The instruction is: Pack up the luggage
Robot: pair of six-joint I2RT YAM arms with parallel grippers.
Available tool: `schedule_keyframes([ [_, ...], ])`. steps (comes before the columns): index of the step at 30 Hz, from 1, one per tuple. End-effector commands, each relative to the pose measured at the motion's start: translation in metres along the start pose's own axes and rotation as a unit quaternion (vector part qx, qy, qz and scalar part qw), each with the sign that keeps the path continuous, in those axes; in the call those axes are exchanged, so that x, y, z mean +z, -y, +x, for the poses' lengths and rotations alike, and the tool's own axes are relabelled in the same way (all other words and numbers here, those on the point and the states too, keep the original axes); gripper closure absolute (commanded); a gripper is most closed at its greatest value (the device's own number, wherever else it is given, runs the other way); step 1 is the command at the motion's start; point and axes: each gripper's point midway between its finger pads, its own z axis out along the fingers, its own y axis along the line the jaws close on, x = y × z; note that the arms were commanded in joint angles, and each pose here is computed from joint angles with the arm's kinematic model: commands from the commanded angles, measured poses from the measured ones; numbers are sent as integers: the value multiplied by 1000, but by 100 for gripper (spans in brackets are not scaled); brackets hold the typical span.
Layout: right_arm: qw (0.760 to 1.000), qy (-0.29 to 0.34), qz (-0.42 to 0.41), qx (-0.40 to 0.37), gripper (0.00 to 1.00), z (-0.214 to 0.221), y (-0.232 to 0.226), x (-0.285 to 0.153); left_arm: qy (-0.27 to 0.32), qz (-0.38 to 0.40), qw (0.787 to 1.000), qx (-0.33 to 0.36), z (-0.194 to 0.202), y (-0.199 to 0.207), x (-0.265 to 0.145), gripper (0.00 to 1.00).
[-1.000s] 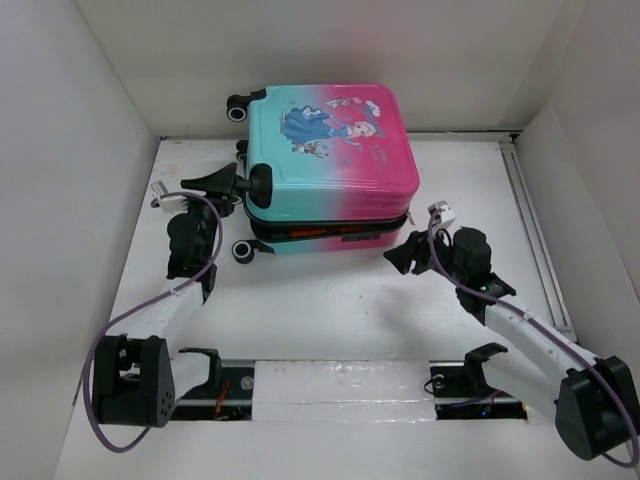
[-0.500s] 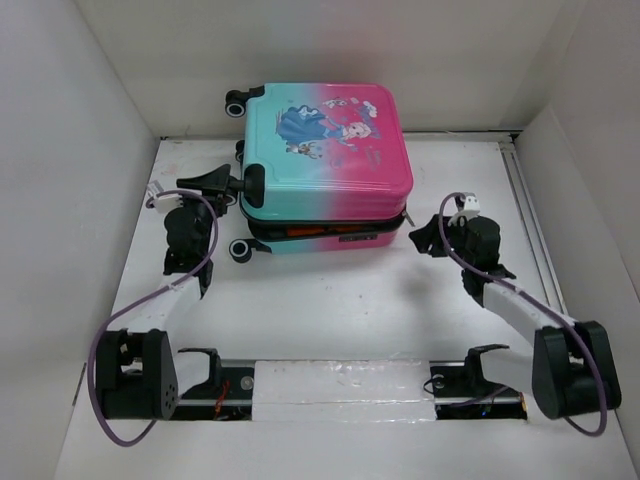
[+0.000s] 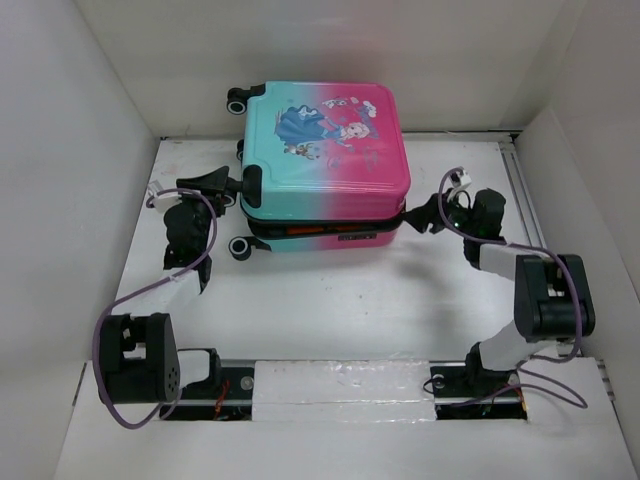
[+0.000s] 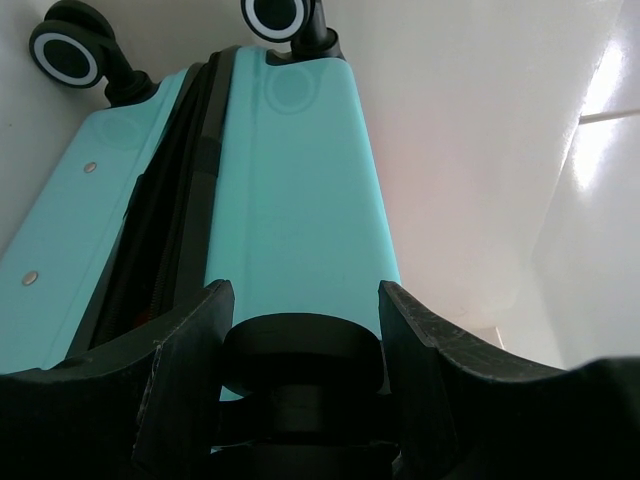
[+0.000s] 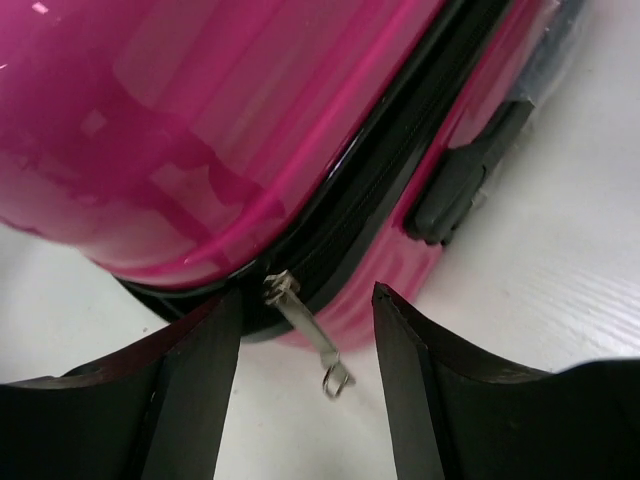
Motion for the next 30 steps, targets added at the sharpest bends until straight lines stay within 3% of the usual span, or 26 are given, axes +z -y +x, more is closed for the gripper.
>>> schedule_keyframes([
  [1,997,6,-77,-30,40,-13,-9,10,-7,99,994,40,0,60,-3,100],
  [10,994,-15,-106,11,46,12,-19,13,-16,105,994,31,6,59,-10,100],
  [11,995,-10,-103,12,55,8,-20,12,-16,105,994,31,6,58,-12,100],
  [14,996,-8,-89,19,71,10,-25,7,-20,111,993,30,9,62,-13,100],
  [15,996,-5,-83,15,82,6,-26,6,-21,106,994,30,10,57,-14,100],
  [22,998,-20,-38,37,93,19,-28,-3,-27,103,994,25,15,53,-14,100],
  [24,998,-33,-30,47,93,30,-30,-7,-27,103,994,25,15,53,-14,100],
  [28,998,-43,-25,49,64,37,-35,-7,-26,108,993,25,15,54,-15,100],
  [30,997,-48,-28,52,63,40,-35,-7,-27,108,994,20,15,54,-15,100],
])
